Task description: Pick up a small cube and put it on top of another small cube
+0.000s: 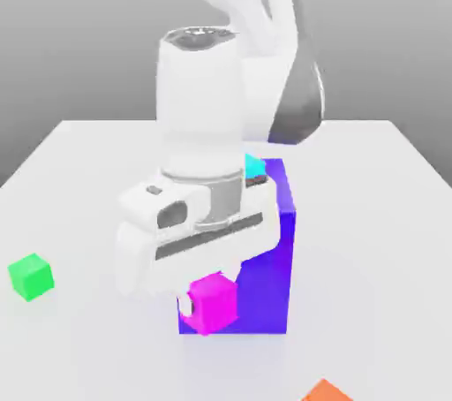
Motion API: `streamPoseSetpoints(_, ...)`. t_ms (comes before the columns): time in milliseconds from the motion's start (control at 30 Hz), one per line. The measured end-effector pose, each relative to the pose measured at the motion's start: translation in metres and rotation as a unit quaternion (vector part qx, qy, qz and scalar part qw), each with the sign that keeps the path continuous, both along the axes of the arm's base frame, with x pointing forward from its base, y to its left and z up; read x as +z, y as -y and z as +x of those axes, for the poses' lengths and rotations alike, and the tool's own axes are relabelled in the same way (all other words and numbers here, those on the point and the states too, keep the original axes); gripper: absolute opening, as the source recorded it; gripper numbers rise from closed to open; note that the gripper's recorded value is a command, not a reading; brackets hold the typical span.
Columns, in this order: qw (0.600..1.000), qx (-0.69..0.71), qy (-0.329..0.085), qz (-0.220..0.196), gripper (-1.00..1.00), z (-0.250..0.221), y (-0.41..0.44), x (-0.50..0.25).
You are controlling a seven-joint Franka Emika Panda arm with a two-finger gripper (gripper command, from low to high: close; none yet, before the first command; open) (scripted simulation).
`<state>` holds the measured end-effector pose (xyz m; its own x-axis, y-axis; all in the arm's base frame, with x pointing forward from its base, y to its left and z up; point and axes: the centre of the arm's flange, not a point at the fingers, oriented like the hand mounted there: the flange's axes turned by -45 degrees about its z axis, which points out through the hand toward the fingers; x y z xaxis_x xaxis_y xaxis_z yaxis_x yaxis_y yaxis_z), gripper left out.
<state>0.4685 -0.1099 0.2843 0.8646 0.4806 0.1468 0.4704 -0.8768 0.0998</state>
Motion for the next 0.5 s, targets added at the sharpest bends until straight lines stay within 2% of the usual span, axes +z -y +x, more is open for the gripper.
streamPoseSetpoints(133,0.994,-0.107,-0.011,0.003,-1.0,-0.038,0.098,-0.001)
streamPoseSetpoints(300,0.97,-0.242,-0.027,0.012,-1.0,-0.117,0.204,-0.004)
streamPoseSetpoints(433,0.939,-0.335,-0.071,0.035,-1.0,-0.2,0.238,-0.037)
streamPoseSetpoints(500,0.943,-0.321,-0.078,0.036,-1.0,-0.191,0.227,-0.052)
